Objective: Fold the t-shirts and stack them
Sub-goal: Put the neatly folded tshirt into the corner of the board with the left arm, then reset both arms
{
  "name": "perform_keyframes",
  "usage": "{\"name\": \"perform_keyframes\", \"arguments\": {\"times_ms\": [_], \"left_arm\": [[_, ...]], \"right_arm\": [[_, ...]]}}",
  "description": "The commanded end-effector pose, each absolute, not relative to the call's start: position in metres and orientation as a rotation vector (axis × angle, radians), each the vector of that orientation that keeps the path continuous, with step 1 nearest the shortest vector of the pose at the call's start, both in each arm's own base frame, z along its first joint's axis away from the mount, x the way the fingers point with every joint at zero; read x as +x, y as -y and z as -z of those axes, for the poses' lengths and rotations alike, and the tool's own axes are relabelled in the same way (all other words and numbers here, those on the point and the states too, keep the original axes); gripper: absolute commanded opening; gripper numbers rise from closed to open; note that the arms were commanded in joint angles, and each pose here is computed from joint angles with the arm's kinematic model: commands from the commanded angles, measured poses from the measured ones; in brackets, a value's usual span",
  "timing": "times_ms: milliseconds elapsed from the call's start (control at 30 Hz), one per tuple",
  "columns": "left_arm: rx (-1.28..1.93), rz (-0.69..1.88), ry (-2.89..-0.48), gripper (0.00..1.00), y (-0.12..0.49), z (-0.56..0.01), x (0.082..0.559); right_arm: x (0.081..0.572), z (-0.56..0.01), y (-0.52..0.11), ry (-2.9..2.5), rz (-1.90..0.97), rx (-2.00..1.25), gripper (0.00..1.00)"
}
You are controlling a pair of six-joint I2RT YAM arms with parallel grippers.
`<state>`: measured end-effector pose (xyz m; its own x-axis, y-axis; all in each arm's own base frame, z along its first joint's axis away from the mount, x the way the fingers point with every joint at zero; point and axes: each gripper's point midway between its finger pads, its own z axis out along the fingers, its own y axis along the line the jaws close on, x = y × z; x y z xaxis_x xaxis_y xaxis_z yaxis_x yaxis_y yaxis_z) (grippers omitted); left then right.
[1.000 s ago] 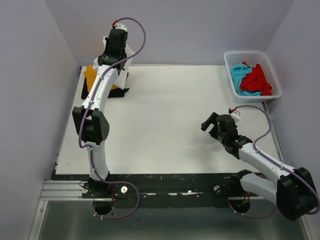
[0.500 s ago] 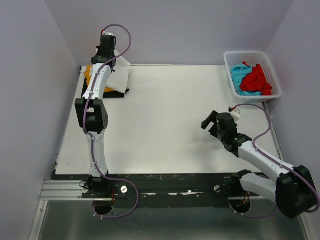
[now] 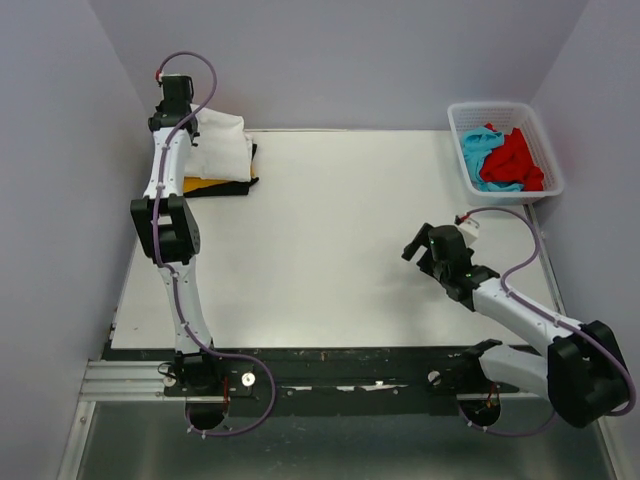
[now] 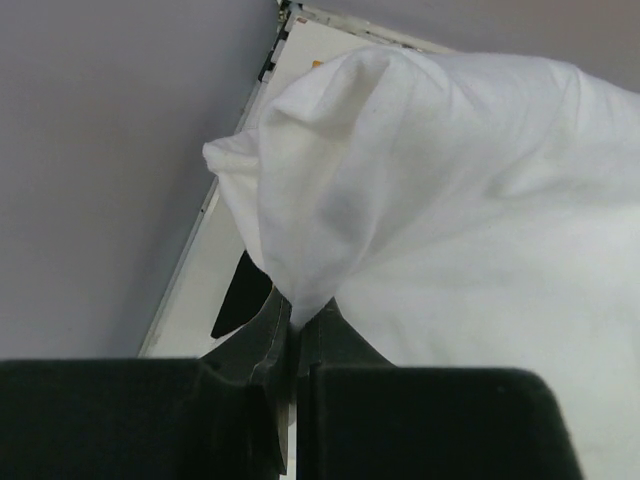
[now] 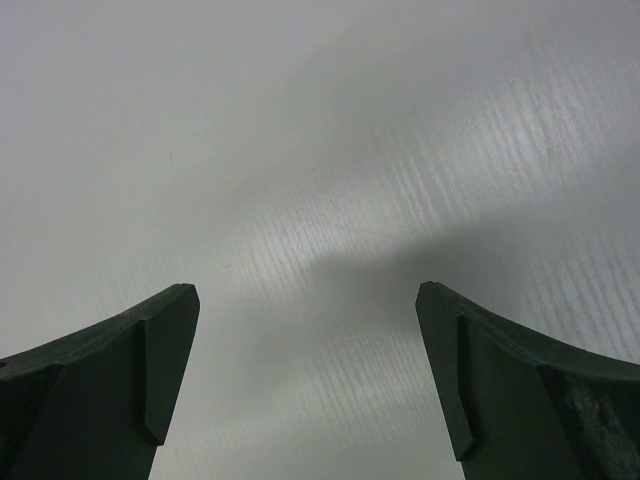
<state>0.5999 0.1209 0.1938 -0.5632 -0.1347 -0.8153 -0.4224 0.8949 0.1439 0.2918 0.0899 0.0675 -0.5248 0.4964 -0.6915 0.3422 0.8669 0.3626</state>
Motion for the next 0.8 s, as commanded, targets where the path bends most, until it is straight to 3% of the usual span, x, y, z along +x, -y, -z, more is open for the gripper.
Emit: {"name": "perform_keyframes", "arguments": {"times_ms": [0,33,133,167,267,567,767], "left_arm": [[-0.464,-0.269,-2.184,0.0,-0.122,-0.189,0.596],[-0.45,-0.24,-2.191,0.0,-0.12,-0.187,0.598],[-0.393,-0.16,-2.208,0.56,-0.108,-0.184,0.601],[-0.41,-0.169,-2.205,0.7,-0.109,-0.185,0.6],[-0.465,-0.218,-2.19,0.98,-0.117,-0.2,0.591],[-0.452,0.031,-2.019,0.99,-0.052,-0.329,0.504],[-0.387,0.23,-1.932,0.99,0.035,-0.322,0.401]], "right_arm": [[0.299,-0.075,-0.085,-2.152,-0.184,0.607,1.0],[0.299,-0.073,-0.085,-2.157,-0.183,0.605,1.0],[0.299,-0.073,-0.086,-2.161,-0.181,0.604,1.0],[0.3,-0.074,-0.086,-2.161,-0.181,0.604,1.0],[0.299,-0.076,-0.084,-2.164,-0.167,0.606,1.0],[0.292,-0.101,-0.079,-2.109,-0.196,0.644,1.0],[0.278,-0.118,-0.08,-2.078,-0.275,0.619,1.0]]}}
